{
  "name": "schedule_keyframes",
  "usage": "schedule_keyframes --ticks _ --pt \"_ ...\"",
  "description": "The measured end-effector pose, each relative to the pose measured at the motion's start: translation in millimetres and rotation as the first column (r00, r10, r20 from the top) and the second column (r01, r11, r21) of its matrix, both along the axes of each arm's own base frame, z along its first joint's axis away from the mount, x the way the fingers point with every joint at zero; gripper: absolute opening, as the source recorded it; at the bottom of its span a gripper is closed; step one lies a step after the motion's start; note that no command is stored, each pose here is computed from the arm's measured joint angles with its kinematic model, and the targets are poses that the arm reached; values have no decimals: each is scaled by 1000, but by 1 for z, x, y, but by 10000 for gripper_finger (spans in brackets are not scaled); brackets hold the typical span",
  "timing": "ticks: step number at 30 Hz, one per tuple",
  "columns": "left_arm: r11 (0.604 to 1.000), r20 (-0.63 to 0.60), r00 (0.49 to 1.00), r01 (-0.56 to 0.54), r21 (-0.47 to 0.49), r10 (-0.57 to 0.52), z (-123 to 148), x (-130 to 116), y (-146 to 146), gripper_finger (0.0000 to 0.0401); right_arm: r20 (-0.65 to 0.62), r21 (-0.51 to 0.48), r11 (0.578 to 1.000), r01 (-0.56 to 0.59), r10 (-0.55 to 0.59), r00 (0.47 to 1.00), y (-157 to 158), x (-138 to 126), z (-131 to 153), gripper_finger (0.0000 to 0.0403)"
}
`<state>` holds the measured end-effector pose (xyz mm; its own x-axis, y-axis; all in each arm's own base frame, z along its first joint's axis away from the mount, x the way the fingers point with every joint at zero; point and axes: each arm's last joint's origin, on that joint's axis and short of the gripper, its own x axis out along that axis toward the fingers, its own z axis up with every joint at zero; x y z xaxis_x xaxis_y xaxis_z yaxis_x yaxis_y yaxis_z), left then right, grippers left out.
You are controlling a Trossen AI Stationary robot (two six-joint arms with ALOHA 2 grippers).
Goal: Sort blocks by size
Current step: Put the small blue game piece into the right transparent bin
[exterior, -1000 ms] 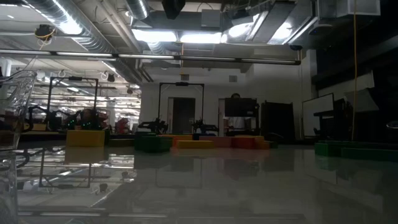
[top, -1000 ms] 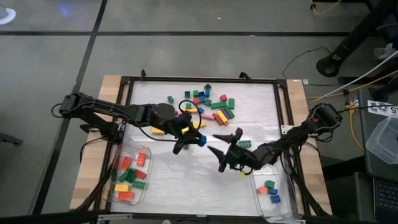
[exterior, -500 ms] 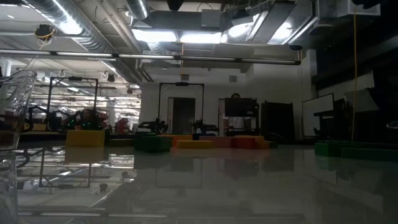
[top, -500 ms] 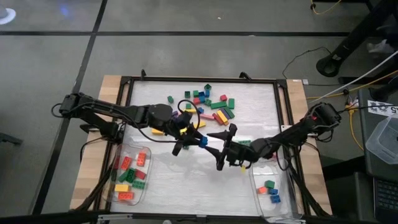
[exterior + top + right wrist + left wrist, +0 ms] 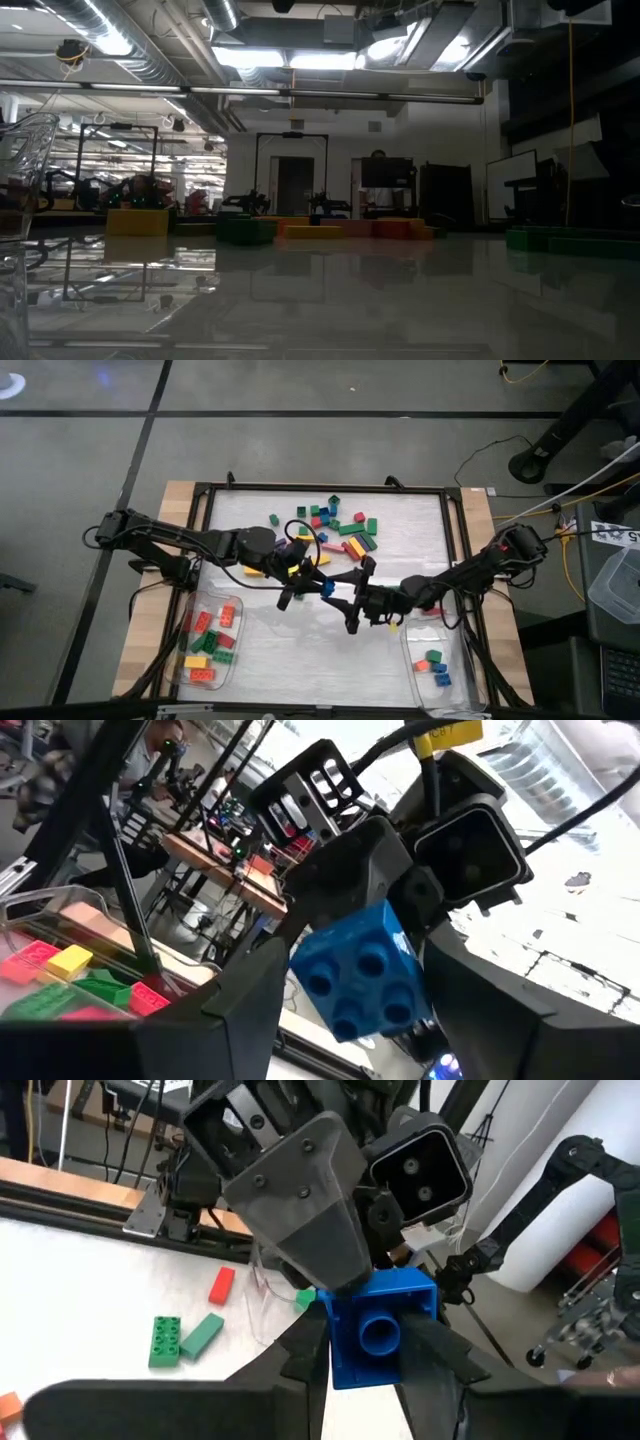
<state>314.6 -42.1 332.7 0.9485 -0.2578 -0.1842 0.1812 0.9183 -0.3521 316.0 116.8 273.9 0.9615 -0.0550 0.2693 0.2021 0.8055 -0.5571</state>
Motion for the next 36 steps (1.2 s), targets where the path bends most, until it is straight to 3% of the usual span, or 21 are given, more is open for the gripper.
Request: schedule_keyframes --ticks 3,12,19,24,36 --pt "1000 -7 1000 -1 -12 1 0 0 0 86 -6 -9 1000 -18 18 1000 1 2 2 231" --pt "999 -27 1000 -8 -53 7 -1 0 0 86 -22 -25 1000 -2 1 1000 -3 5 3 160" --pt "998 -59 998 -15 -64 11 -4 -1 0 87 -31 -12 1000 3 -3 1000 -3 5 2 172" --pt "998 -94 995 -26 -63 20 -7 -2 2 87 -55 -12 999 38 -38 998 -4 6 -1 160" --pt "995 -195 980 -64 -77 48 -16 -3 5 87 -184 65 991 117 -104 977 -6 8 -14 158"
